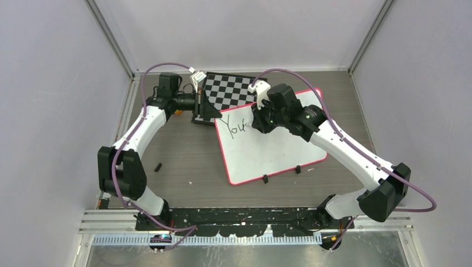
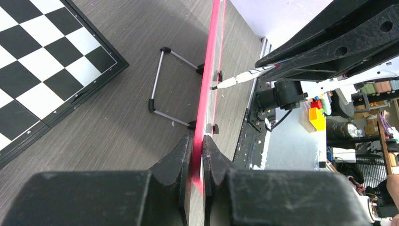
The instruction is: Write a sentence on the whiteboard
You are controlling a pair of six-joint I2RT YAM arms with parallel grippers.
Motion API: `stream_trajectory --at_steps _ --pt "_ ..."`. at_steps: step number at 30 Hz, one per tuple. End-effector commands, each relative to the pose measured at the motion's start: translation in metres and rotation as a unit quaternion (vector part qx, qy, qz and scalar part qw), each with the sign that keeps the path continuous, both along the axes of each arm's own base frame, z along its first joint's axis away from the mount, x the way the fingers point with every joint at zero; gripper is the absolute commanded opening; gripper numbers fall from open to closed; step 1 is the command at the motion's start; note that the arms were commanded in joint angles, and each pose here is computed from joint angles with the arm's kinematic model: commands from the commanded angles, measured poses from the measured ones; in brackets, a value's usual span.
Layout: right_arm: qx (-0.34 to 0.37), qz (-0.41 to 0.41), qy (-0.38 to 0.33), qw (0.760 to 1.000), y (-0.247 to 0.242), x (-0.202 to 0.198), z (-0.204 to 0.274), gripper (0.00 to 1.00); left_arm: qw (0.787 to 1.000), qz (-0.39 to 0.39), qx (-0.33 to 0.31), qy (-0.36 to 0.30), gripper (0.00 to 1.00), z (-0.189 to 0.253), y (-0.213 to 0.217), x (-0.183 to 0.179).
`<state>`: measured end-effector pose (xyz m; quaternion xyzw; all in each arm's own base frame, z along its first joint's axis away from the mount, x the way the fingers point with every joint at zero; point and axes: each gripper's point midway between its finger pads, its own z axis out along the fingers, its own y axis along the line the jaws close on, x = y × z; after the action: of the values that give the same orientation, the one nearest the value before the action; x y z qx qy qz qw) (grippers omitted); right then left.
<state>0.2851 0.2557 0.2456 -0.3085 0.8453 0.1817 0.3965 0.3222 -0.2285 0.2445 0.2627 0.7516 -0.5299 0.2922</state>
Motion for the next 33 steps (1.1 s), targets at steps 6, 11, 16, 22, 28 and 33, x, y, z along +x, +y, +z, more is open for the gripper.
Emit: stream_trajectory --at_steps 6,11,16,22,28,33 --pt "0.006 -0.022 -0.016 1.0 -0.015 0.001 0.001 0.0 1.0 -0.018 0.007 0.017 0.0 -0.004 -0.011 -0.012" --pt "0.015 -0.011 0.007 1.0 -0.012 -0.01 -0.007 0.0 1.0 -0.019 0.008 0.019 0.0 -0.006 -0.011 -0.012" --pt "0.022 -0.006 0.008 1.0 -0.007 -0.007 -0.004 0.0 1.0 -0.018 0.008 0.019 0.0 -0.005 -0.011 -0.012" --pt "0.021 -0.024 -0.017 0.999 -0.01 0.009 0.012 0.0 1.0 -0.018 0.008 0.017 0.0 -0.004 -0.01 -0.013" --pt "0.03 -0.039 -0.025 0.998 -0.02 0.02 0.022 0.0 1.0 -0.017 0.009 0.017 0.0 -0.004 -0.01 -0.013" --pt "0.034 -0.036 -0.017 0.999 -0.023 0.016 0.02 0.0 1.0 -0.02 0.008 0.022 0.0 -0.007 -0.011 -0.012"
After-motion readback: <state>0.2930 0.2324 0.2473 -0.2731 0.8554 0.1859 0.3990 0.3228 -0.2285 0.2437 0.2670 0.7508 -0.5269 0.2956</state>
